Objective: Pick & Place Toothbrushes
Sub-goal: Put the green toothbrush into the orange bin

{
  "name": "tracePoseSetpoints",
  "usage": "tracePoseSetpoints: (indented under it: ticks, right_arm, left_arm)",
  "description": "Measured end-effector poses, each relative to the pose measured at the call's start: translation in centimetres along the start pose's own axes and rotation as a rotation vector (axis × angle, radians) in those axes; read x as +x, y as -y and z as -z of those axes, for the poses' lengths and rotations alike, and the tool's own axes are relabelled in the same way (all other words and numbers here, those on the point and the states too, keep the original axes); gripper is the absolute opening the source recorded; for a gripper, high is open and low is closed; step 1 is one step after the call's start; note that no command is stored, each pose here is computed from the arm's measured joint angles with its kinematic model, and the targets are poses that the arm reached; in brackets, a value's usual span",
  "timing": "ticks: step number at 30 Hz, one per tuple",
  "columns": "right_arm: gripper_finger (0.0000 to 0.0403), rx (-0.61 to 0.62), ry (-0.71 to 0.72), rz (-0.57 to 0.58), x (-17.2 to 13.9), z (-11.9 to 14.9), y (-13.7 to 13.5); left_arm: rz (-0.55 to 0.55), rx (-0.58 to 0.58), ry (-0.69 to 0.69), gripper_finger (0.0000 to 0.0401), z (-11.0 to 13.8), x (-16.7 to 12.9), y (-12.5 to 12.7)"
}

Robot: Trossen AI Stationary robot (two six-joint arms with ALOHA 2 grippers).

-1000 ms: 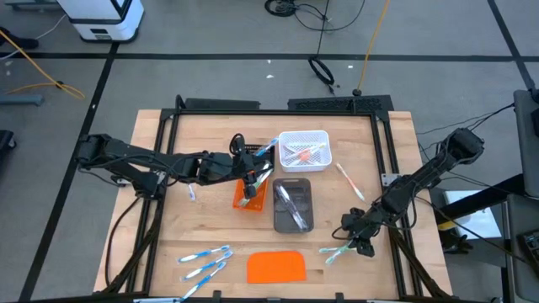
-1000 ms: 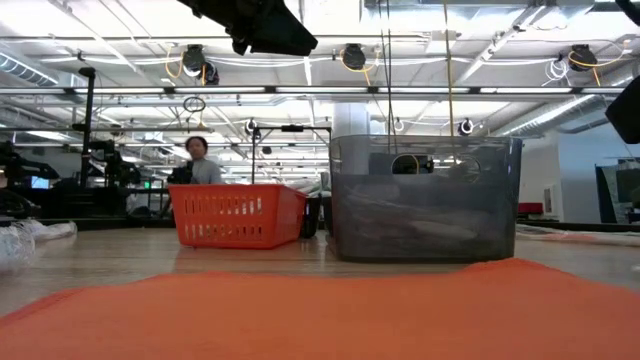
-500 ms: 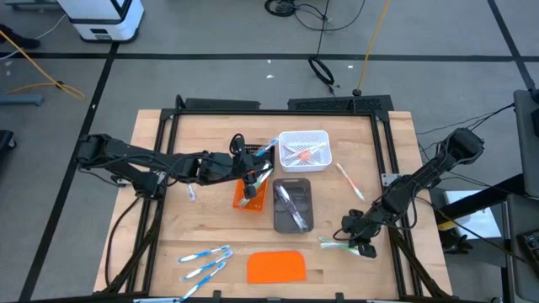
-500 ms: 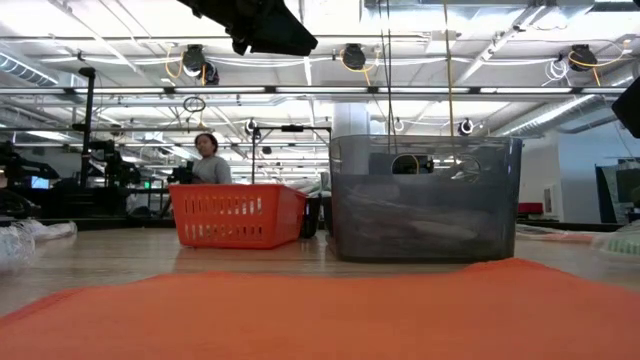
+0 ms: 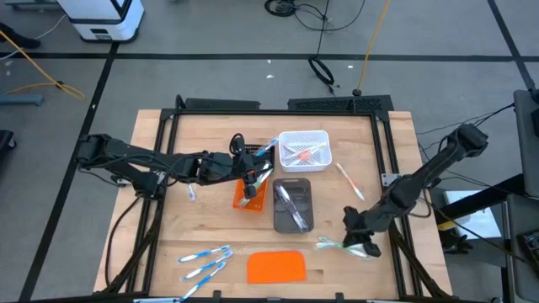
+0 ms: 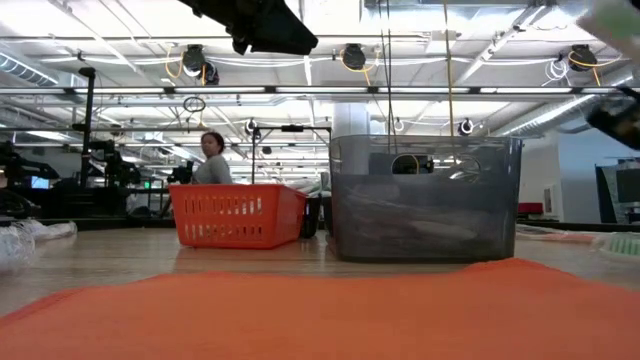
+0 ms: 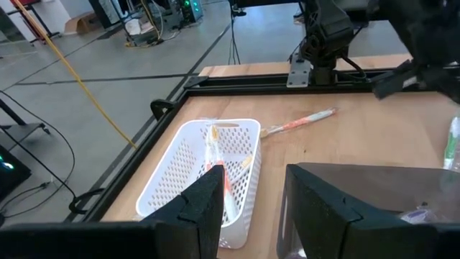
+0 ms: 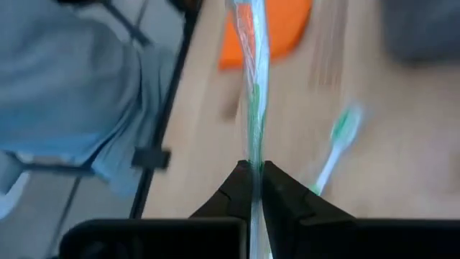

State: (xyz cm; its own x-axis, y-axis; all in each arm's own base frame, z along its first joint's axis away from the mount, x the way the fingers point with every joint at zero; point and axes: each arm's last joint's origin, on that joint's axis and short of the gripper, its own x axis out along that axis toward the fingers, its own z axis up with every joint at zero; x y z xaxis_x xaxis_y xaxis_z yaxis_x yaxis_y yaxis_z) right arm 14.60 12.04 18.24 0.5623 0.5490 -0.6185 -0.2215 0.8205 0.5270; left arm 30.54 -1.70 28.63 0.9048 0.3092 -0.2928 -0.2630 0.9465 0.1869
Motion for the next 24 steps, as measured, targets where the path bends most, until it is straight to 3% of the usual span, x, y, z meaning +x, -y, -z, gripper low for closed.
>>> tracePoseSetpoints:
  ticks: [10, 24]
  right_arm:
    - [0.0007, -0.245, 0.373, 0.166, -2.6, -3.2, 0.0]
    - [0.0007, -0.509, 0.829, 0.382, -5.1, -8.7, 1.9]
  left_arm:
    - [0.012, -0.011, 0.027, 0.0152, -0.3, 0.0, 0.0]
    - [0.127, -0.063, 0.214, 0.0152, -2.1, -0.2, 0.2]
